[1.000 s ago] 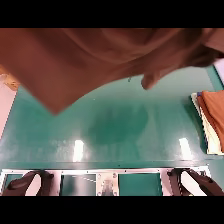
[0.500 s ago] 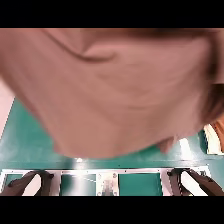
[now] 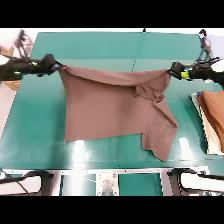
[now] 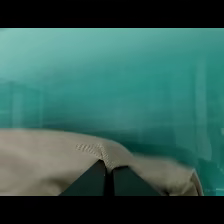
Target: Fold the shirts.
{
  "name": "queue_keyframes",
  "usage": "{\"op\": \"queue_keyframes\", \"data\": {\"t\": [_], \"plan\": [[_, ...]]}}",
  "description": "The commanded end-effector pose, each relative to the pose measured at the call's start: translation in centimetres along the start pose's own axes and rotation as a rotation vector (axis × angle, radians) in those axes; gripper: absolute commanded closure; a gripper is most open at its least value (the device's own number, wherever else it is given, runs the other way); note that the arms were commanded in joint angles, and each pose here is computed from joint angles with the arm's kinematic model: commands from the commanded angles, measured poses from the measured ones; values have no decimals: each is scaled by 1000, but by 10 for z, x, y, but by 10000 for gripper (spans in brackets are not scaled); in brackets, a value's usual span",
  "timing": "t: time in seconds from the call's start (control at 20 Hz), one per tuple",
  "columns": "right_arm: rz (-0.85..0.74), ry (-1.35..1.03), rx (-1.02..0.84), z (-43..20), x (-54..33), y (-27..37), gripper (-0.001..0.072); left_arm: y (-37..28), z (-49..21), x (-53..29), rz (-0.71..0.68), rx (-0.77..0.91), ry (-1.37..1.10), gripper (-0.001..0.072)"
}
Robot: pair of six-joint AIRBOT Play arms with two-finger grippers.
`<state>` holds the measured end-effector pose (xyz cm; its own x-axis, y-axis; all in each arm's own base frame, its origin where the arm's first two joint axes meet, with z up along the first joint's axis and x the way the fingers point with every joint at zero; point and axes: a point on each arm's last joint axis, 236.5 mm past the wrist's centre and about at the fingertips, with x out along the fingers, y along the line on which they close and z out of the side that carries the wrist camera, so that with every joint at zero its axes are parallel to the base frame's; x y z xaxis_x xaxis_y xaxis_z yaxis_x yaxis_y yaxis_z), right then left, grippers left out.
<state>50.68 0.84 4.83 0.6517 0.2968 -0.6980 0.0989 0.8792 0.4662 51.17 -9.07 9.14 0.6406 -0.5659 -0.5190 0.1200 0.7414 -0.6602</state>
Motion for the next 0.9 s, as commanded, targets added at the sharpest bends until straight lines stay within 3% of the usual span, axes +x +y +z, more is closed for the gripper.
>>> {"op": "queue_keyframes", "data": {"t": [0.0, 0.1, 0.15, 0.2, 0.25, 0.4, 0.5, 0.75, 0.85], "plan": [[6, 36, 31, 11, 60, -16, 691, 29, 10, 57, 22, -1, -39, 684], [26, 47, 26, 21, 68, -12, 679, 31, 24, 60, 29, 8, -72, 683], [30, 61, 24, 21, 71, -12, 543, 35, 27, 59, 45, 12, -86, 617], [26, 68, 26, 20, 70, -16, 358, 40, 27, 56, 53, 4, -81, 305], [16, 89, 21, 16, 66, -21, 270, 46, 26, 51, 56, -45, -65, 178], [-26, 193, 19, 3, 28, -52, 270, 70, 23, 3, 43, -119, 23, 184], [-26, 255, 31, -11, 0, -68, 271, 82, 9, -37, 57, -124, 98, 327], [-59, 343, 145, -94, -51, -95, 290, 122, -128, -114, 320, -218, 368, 333], [-90, 304, 182, -117, -64, -102, 290, 122, -200, -124, 341, -303, 467, 332]]}}
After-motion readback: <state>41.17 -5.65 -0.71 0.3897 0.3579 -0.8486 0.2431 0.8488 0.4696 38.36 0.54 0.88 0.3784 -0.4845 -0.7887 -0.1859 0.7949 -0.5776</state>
